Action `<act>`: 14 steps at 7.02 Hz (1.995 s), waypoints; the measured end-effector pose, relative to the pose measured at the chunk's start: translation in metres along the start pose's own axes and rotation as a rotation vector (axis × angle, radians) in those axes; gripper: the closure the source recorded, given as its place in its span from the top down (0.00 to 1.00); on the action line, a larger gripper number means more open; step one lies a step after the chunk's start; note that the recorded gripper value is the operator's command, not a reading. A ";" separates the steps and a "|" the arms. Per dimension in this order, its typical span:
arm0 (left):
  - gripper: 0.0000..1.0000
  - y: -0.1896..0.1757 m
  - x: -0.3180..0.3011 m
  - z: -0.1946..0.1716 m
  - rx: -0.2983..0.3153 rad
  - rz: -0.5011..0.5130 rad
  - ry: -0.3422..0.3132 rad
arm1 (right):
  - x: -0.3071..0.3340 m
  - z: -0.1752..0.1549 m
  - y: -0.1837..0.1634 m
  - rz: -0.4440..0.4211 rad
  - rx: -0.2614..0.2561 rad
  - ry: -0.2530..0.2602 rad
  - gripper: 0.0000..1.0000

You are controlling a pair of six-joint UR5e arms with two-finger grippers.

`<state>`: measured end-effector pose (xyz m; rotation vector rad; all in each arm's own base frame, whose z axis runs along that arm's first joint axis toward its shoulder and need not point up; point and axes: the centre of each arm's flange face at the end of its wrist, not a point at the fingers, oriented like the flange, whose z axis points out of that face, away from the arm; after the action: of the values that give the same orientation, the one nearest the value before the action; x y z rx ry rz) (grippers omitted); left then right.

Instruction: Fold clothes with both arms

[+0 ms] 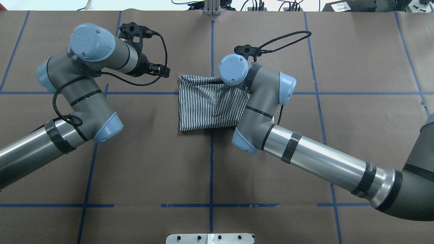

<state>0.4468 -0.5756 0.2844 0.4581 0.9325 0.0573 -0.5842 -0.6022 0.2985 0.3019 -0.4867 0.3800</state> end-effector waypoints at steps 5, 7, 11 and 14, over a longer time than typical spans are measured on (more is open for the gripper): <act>1.00 0.004 0.005 0.003 -0.010 -0.030 0.000 | 0.019 -0.028 -0.098 0.030 -0.095 -0.075 1.00; 1.00 0.006 0.011 -0.010 -0.005 -0.022 0.015 | 0.040 -0.050 -0.103 0.034 -0.151 -0.124 1.00; 1.00 0.049 -0.019 -0.126 -0.082 0.143 -0.037 | 0.235 -0.091 -0.093 -0.187 -0.212 -0.152 1.00; 1.00 0.055 -0.151 -0.193 -0.126 0.344 -0.186 | 0.466 -0.084 -0.081 -0.374 -0.272 -0.131 1.00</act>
<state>0.2126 -0.4942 0.3240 0.4936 0.6558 0.3787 -0.1360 -0.5124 0.4476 0.1486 -0.5899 -0.0718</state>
